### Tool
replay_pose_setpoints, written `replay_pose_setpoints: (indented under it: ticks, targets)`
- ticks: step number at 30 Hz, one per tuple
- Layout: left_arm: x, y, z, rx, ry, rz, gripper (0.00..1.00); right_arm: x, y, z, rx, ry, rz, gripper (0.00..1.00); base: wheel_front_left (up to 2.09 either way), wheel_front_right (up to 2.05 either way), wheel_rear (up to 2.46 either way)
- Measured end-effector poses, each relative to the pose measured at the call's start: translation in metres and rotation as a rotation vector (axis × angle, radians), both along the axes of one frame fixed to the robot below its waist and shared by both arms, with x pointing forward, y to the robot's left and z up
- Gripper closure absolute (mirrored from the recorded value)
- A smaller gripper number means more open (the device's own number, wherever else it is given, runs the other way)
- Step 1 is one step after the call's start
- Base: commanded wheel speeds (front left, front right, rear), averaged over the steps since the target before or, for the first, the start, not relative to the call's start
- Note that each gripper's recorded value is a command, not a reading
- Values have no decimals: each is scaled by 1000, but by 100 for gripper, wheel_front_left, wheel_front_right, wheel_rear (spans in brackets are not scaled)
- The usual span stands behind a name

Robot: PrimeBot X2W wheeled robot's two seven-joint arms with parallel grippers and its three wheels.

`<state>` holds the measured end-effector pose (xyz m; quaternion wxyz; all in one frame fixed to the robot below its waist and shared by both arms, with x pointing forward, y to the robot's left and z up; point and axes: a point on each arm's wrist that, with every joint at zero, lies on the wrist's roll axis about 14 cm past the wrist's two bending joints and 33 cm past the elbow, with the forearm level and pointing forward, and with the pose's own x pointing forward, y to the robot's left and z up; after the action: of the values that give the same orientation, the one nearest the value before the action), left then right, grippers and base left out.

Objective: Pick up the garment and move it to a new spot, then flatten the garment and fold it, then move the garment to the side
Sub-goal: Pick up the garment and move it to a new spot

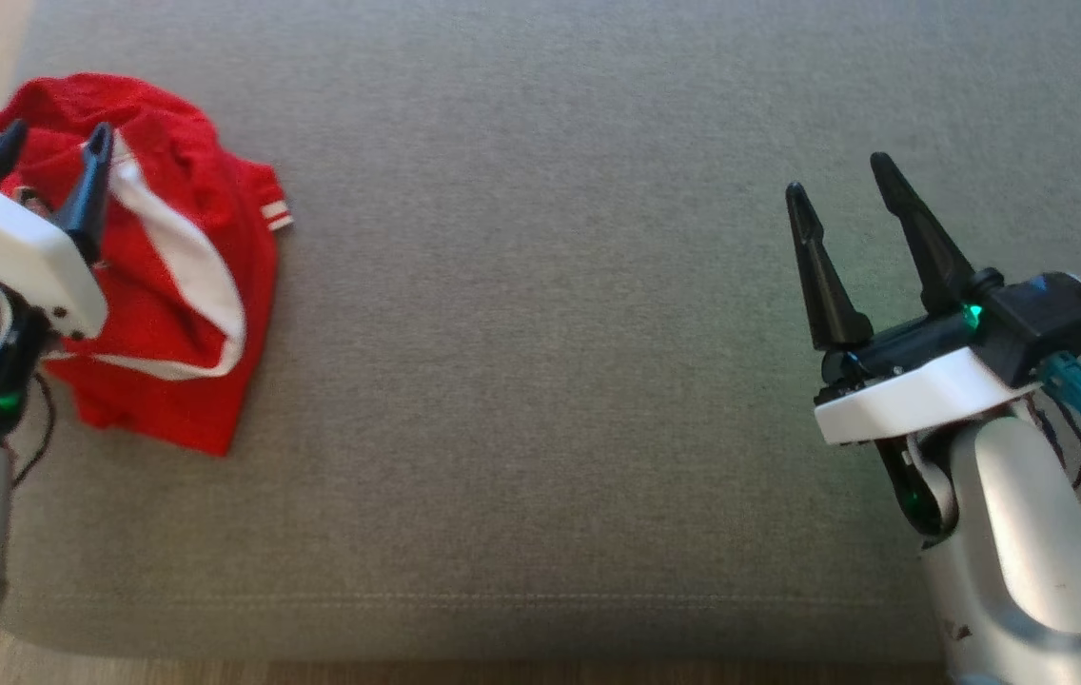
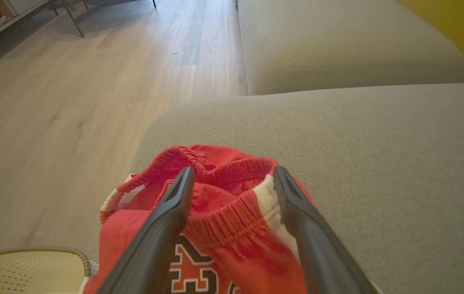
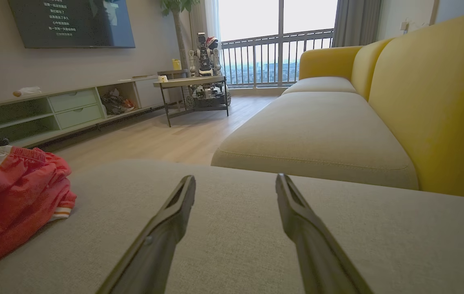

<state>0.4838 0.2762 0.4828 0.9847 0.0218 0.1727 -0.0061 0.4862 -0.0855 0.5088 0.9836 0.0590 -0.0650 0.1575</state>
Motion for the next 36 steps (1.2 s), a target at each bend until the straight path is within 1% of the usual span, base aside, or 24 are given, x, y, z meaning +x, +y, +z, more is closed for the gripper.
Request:
replay_pose_setpoints:
  ticks: [7,10,11,12,13,17,20,24,30,33,36]
  targets:
    - [14,2,-50,37,198,-14,0,3,-19,-13,-13,27,-46,0,0,0,0]
    - [14,2,-63,37,248,-8,0,2,-23,-14,-16,30,-55,0,0,0,0]
    - [13,3,-66,37,260,-5,40,2,-23,-14,-17,30,-56,0,0,0,0]
    - [12,3,-69,37,271,-6,89,1,-23,-14,-18,30,-55,0,0,0,0]
    - [11,3,-72,44,282,-9,100,1,-23,-14,-18,30,-54,0,0,0,0]
    - [6,5,-79,45,308,-8,100,0,-22,-11,-17,25,-52,0,0,0,0]
    - [6,6,-73,24,272,-6,100,-1,-21,-8,-17,20,-50,0,0,0,0]
    - [14,13,-46,10,149,16,100,-4,-19,-1,-11,7,-44,0,0,0,0]
    - [20,22,10,-9,-78,50,100,-10,-14,13,6,-17,-31,0,0,0,0]
    - [18,23,46,26,-207,43,100,-14,-10,22,12,-35,-21,0,0,0,0]
    - [12,25,76,32,-316,54,100,-20,-7,30,20,-46,-12,0,0,0,0]
